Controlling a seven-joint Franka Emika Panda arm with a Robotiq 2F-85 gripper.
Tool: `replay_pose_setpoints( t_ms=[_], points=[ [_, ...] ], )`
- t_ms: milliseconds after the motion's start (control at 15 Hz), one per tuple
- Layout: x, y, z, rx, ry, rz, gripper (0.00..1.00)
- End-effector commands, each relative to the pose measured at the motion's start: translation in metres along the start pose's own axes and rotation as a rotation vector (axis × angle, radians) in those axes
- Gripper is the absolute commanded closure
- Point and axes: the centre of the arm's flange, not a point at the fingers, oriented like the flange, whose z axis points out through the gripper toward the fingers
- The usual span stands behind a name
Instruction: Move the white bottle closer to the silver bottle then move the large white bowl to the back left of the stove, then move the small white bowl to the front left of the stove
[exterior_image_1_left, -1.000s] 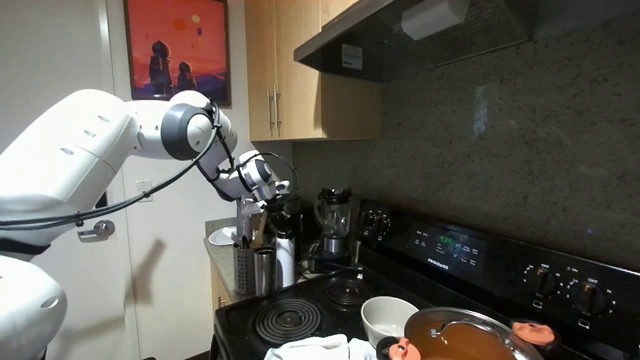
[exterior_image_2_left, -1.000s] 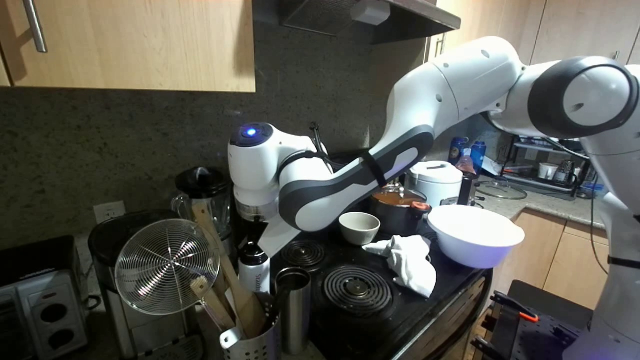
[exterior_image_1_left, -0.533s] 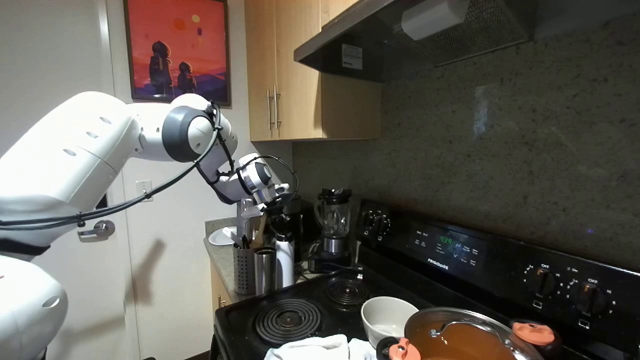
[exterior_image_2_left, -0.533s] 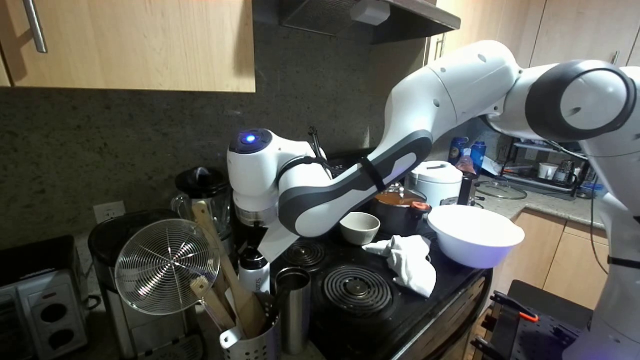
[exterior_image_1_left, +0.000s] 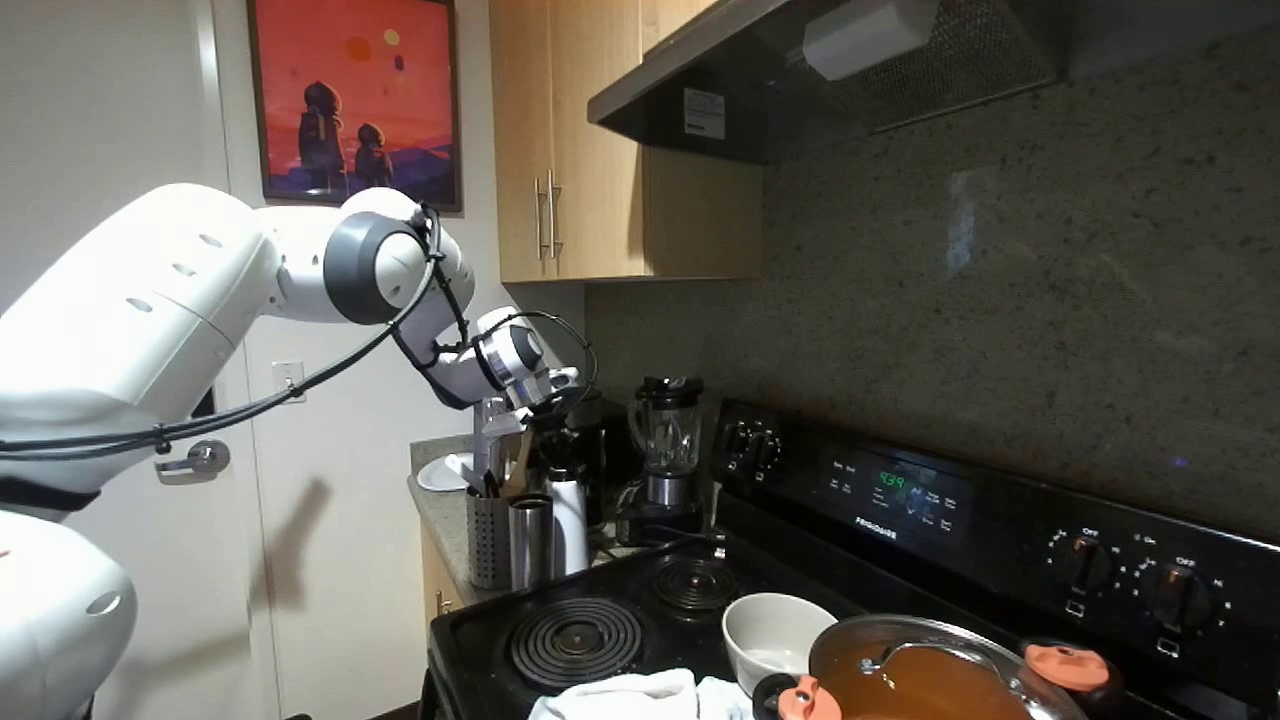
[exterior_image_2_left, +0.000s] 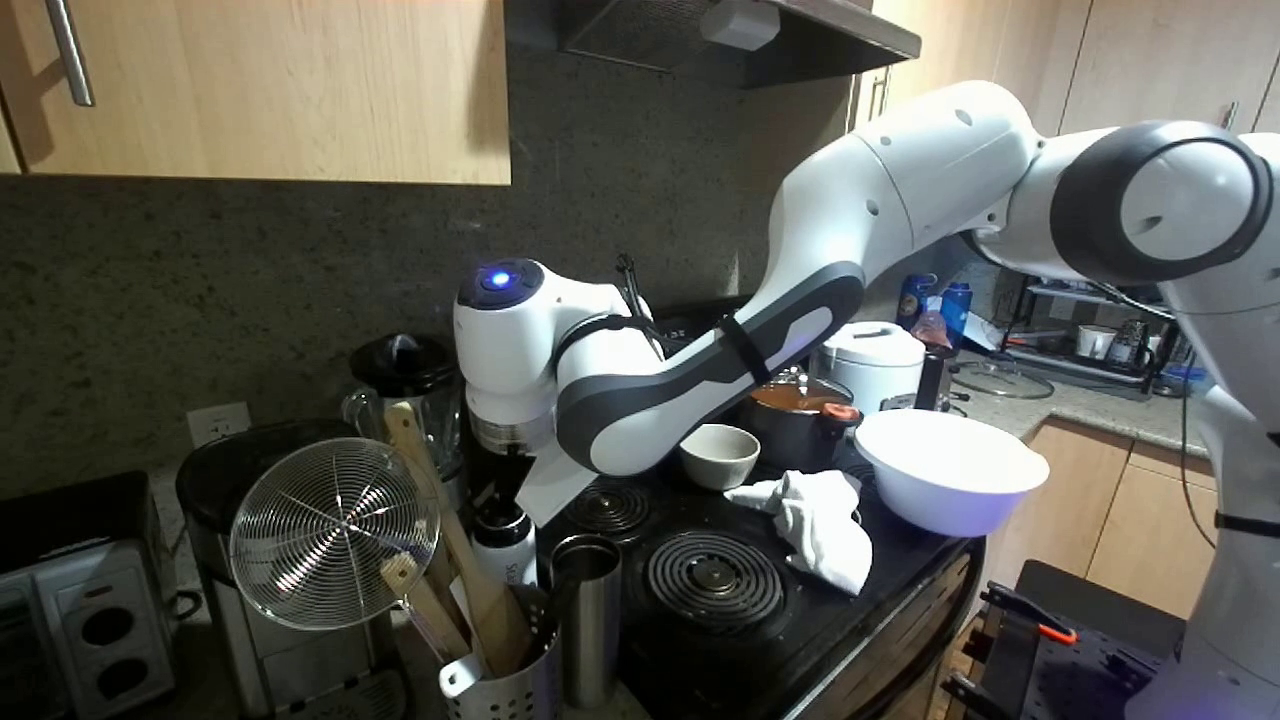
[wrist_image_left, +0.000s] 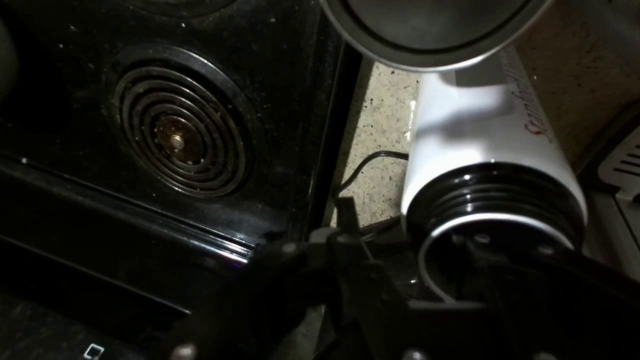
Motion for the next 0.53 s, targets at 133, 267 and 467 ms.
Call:
replay_pose_setpoints(
  t_ms=[133, 267, 467],
  points=[
    [0.0007, 0.0032, -0.0049, 0.004, 0.017, 0.005, 0.12],
    [0.0026, 0.0050, -0.0074, 0.004, 0.022, 0.007, 0.01],
    [0.0065, 0.0069, -0.0115, 0.008, 0.027, 0.010, 0.00]
  ],
)
